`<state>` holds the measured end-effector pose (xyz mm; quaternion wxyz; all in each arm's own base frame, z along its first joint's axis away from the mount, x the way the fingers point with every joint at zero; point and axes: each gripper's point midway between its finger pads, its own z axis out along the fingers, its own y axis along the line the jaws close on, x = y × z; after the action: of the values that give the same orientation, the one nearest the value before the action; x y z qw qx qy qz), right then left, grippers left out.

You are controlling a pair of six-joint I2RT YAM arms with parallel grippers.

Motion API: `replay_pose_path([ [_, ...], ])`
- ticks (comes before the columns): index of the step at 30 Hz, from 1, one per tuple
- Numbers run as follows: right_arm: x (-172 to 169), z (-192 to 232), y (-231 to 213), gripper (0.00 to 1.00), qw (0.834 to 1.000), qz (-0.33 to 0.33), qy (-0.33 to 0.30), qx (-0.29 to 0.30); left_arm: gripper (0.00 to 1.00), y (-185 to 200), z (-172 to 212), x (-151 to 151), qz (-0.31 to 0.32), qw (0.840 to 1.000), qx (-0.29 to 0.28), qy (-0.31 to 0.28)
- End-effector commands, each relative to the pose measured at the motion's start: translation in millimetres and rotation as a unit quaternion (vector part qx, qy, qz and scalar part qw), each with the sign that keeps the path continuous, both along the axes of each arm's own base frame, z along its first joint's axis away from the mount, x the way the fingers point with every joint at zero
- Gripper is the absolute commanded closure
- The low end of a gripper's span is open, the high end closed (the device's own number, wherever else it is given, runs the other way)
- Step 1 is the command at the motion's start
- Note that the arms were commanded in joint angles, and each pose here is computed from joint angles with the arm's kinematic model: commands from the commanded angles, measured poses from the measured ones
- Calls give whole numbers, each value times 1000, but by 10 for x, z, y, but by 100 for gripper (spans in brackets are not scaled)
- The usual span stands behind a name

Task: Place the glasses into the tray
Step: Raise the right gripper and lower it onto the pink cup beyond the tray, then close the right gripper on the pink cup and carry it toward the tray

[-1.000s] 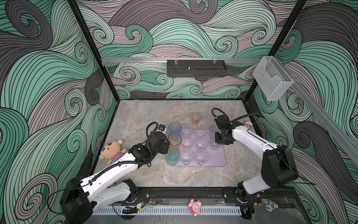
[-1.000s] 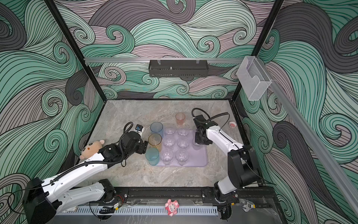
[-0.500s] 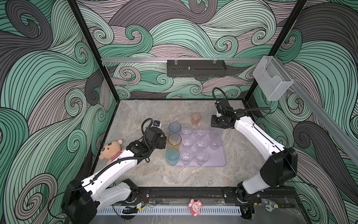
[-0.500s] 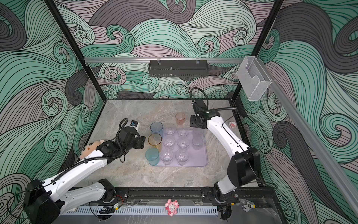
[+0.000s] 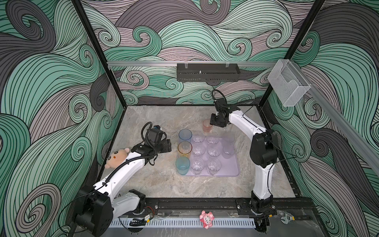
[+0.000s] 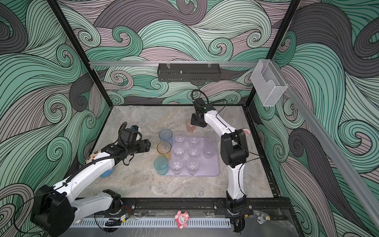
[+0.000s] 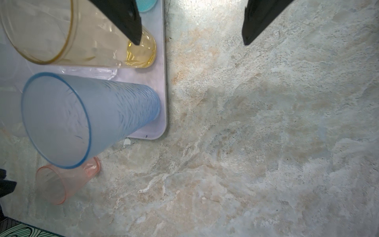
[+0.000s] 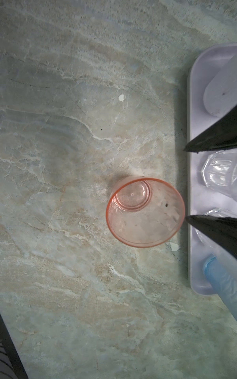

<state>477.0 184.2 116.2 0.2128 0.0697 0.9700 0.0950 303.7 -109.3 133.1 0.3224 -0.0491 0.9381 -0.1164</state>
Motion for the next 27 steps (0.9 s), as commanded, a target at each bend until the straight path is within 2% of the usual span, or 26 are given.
replay_pose_path([
  [1,94,-46,57,51,1000,-6,2,7,22,-58,81,88,3,999,-34,-1],
  [8,173,-329,78,56,1000,-8,27,5,22,-38,60,103,6,999,-37,10],
  [15,188,-475,100,70,999,-5,41,9,22,-57,40,104,-2,999,-37,26],
  [21,179,-282,119,86,1000,1,25,16,23,-63,17,95,-4,999,-38,36],
  [27,129,103,135,91,1000,8,-6,29,24,-47,28,84,-1,999,-36,33],
])
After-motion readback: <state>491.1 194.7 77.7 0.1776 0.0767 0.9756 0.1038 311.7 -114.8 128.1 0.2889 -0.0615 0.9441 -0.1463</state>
